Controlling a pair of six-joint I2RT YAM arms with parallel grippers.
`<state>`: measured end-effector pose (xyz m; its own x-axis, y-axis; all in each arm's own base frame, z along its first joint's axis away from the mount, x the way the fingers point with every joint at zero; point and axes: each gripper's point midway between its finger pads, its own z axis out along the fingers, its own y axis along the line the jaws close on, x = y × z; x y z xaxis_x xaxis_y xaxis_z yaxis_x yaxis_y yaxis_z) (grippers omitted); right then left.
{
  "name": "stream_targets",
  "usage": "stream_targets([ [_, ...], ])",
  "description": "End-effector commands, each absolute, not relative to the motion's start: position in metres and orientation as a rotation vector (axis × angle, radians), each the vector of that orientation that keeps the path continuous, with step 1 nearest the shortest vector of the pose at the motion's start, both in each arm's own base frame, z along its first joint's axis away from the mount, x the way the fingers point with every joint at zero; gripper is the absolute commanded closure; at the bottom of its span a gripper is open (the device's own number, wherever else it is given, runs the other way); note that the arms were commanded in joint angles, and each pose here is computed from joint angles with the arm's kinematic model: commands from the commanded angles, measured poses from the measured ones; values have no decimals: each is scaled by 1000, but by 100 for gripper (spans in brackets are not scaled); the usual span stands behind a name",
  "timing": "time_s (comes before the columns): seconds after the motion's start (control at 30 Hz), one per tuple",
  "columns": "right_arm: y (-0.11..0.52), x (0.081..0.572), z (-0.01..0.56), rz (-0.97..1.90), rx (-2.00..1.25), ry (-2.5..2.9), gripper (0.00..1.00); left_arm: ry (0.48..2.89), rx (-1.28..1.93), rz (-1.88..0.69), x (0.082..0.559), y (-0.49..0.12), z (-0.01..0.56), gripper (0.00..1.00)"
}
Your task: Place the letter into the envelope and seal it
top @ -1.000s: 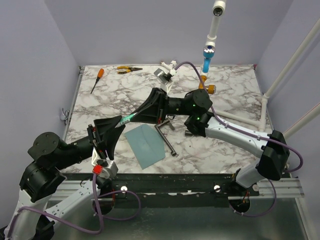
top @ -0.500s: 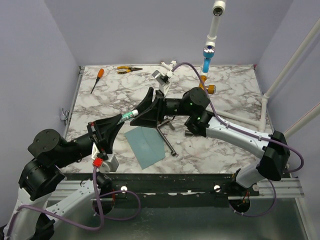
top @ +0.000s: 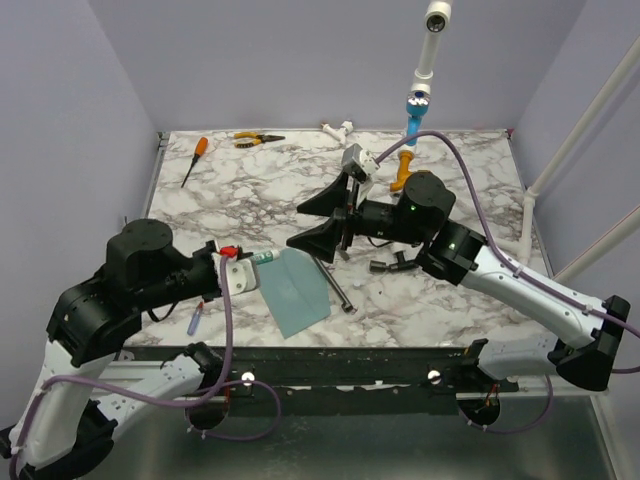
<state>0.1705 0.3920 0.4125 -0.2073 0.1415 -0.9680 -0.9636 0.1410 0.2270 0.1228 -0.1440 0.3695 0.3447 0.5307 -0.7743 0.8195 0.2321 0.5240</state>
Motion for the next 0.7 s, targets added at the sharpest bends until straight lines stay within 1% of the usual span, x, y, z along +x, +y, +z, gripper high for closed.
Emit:
stream_targets([
  [0.0, 383, 178, 362, 1107, -1038, 1429, 22, 1653, 1375, -463, 115, -143, 338, 100],
  [0.1, 385, 176, 355, 1121, -1050, 1437, 22, 1777, 1339, -535, 117, -151, 330, 100],
  [0.2, 384, 193, 340, 1076, -947, 1577, 21, 1924, 1281, -558, 127, -154, 317, 100],
  [0.27, 380, 206, 319, 1011, -867, 1703, 21, 2030, 1244, -559, 137, -155, 304, 100],
  [0.43, 366, 218, 260, 930, -680, 1933, 21, 2297, 1095, -512, 167, -153, 256, 100],
  [0.5, 358, 218, 231, 895, -642, 2008, 22, 2372, 1053, -516, 176, -157, 235, 100],
  [0.57, 358, 211, 207, 920, -614, 2077, 22, 2416, 1007, -538, 184, -165, 218, 100],
  [0.67, 367, 197, 177, 993, -644, 2174, 28, 2476, 945, -558, 197, -176, 194, 100],
])
